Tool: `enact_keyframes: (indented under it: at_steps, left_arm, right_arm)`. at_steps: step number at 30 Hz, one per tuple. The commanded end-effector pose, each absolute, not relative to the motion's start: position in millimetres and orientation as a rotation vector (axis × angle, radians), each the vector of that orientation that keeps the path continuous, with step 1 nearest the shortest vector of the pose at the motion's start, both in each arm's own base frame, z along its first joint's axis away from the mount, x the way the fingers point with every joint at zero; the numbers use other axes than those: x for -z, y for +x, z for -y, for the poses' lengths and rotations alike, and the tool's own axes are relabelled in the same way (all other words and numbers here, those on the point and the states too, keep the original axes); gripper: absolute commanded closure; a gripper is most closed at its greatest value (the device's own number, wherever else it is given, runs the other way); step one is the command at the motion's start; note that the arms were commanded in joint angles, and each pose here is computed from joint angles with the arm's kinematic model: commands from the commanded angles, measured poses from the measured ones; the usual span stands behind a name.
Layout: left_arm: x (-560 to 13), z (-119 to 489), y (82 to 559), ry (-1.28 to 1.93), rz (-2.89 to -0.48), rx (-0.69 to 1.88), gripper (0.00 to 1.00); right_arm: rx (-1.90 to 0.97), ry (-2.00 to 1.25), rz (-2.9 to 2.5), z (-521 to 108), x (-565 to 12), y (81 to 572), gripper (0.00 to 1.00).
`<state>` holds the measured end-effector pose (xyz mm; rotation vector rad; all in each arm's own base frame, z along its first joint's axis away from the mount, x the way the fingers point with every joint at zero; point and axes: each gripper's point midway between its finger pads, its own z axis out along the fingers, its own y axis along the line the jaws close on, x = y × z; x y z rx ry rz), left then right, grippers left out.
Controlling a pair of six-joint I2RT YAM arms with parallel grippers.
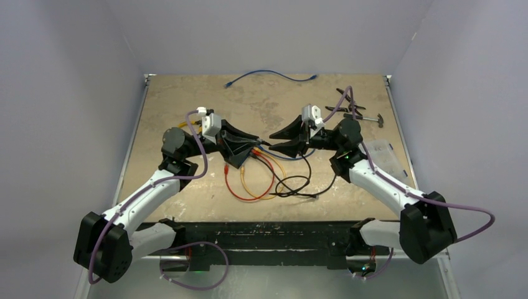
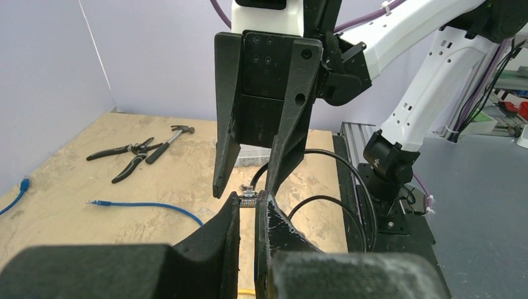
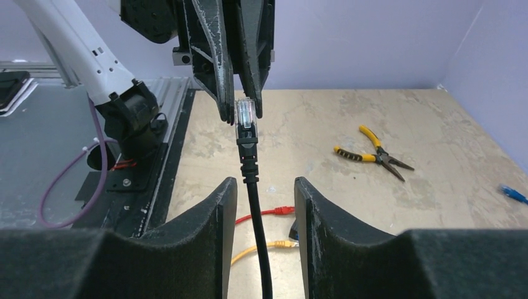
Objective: Insert the plug into the switch port
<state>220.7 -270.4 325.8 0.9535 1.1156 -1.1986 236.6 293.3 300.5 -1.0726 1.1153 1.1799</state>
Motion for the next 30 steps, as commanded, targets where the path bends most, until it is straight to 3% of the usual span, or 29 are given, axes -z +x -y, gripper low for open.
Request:
enact_keyframes:
  at_steps: [1, 13, 23, 30]
  left_arm:
    - [-336.6, 269.2, 215.3, 0.957, -1.061, 1.200, 1.00]
    - [-334.2, 270.5, 217.3, 0.943, -1.066, 1.208, 1.00]
    - [-332.9, 271.8, 219.6, 0.936, -1.064, 1.215, 1.00]
    - [-328.4, 271.0, 225.1, 0.906, -1.097, 1.203, 0.96]
  right_arm:
    - [-1.211, -1.129, -0.994, -297.7, -327.1, 226.4, 0.60]
    - [-1.233, -1.148, -0.973, -306.0, -329.8, 223.2, 0.69]
    - [-1.240, -1.150, -1.006, -309.0, -319.5, 228.8, 0.99]
    - [-1.198, -1.154, -1.084, -310.4, -303.6, 240.4, 1.00]
